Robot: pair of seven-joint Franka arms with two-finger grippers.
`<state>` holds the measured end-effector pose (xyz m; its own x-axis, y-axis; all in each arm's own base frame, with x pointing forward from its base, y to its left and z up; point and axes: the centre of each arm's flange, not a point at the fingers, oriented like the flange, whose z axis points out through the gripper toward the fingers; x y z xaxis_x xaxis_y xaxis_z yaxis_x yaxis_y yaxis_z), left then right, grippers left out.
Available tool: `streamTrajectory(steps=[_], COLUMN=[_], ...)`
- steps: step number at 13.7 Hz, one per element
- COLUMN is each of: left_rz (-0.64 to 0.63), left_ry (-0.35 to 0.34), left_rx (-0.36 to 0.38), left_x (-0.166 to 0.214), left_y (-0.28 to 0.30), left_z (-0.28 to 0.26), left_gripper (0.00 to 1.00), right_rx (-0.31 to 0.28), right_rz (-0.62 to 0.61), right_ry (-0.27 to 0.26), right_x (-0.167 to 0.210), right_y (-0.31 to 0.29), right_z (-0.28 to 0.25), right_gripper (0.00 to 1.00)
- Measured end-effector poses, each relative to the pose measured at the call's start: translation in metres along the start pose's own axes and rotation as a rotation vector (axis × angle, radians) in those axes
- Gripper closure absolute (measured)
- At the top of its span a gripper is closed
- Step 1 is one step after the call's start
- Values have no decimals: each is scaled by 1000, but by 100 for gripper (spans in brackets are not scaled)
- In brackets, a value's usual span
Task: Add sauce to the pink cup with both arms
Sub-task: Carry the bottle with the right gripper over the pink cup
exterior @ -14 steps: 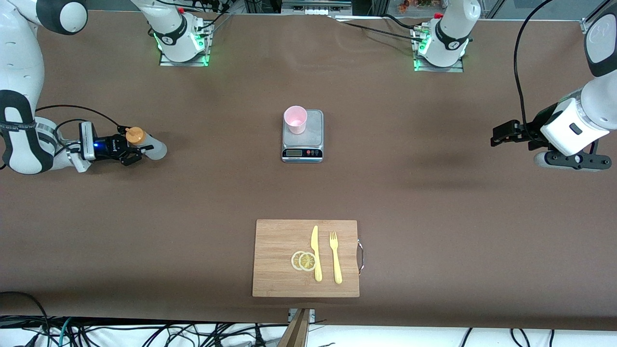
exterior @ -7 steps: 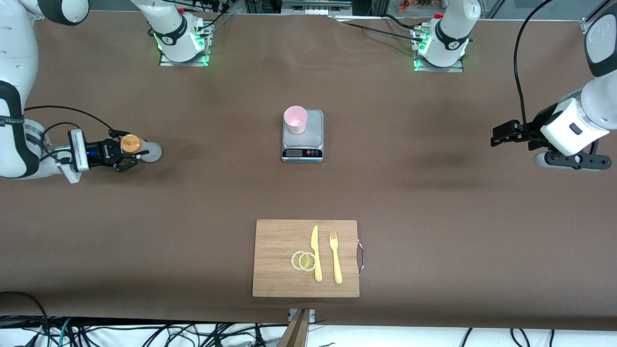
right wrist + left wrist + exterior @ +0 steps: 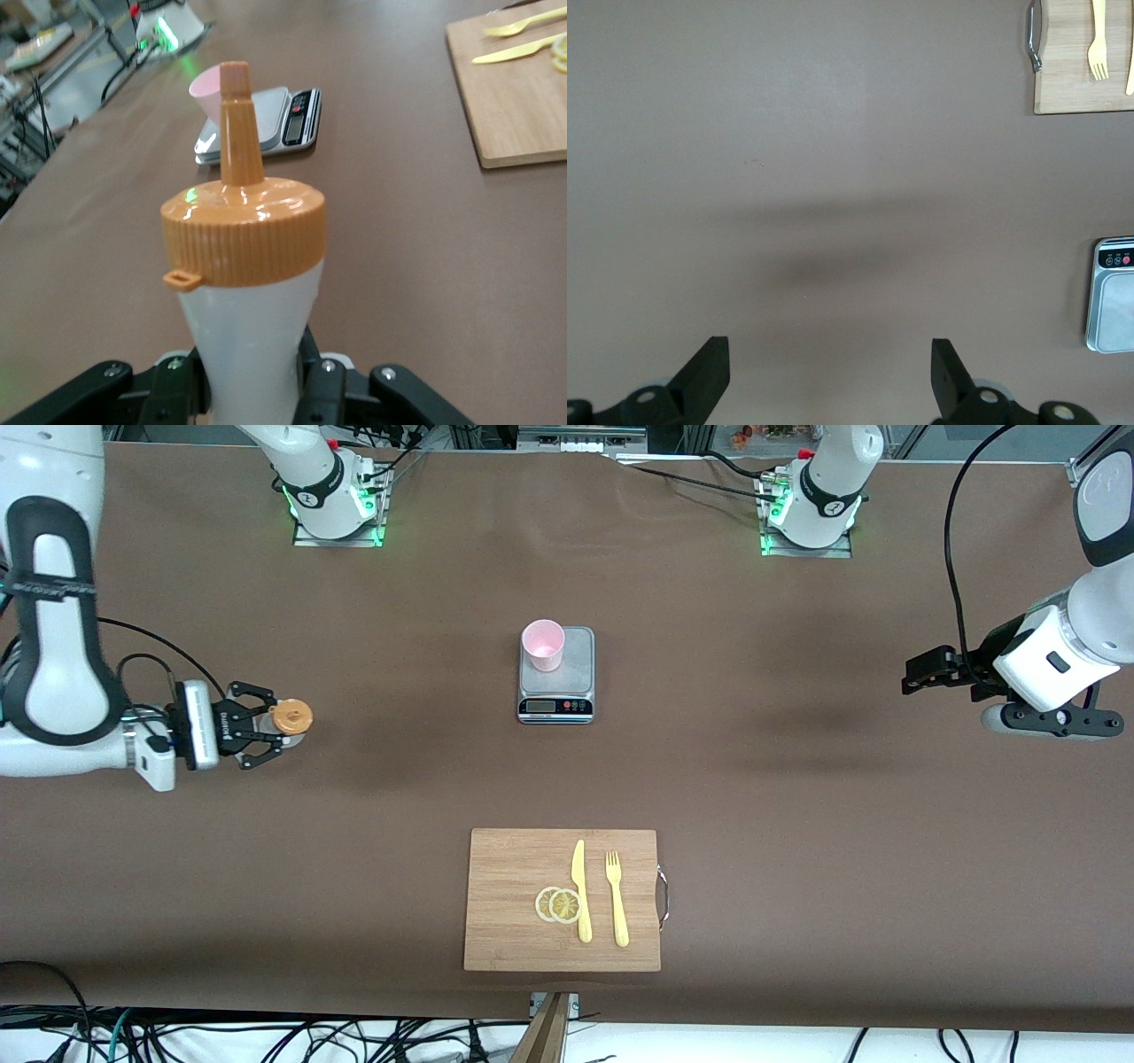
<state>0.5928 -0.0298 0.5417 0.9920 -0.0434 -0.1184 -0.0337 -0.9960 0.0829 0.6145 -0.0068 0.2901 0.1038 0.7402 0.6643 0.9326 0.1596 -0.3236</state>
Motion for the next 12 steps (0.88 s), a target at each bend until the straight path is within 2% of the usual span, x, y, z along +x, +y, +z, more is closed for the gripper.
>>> streamTrajectory(steps=[4,7,9,12], left_rz=[0,0,0,0], left_ry=[0,0,0,0], left_rx=[0,0,0,0], left_x=[0,0,0,0], left_y=[0,0,0,0], left_z=[0,0,0,0], left_gripper=[0,0,0,0], right_rx=[31,29,20,4], right_rz=[-11,24,49,85], right_ry=[-237,-420,-502,-609], right_x=[74,143,185,228], right_y=[2,-9,-20,-34], right_z=[29,55,78,115], right_gripper=[66,66,66,66])
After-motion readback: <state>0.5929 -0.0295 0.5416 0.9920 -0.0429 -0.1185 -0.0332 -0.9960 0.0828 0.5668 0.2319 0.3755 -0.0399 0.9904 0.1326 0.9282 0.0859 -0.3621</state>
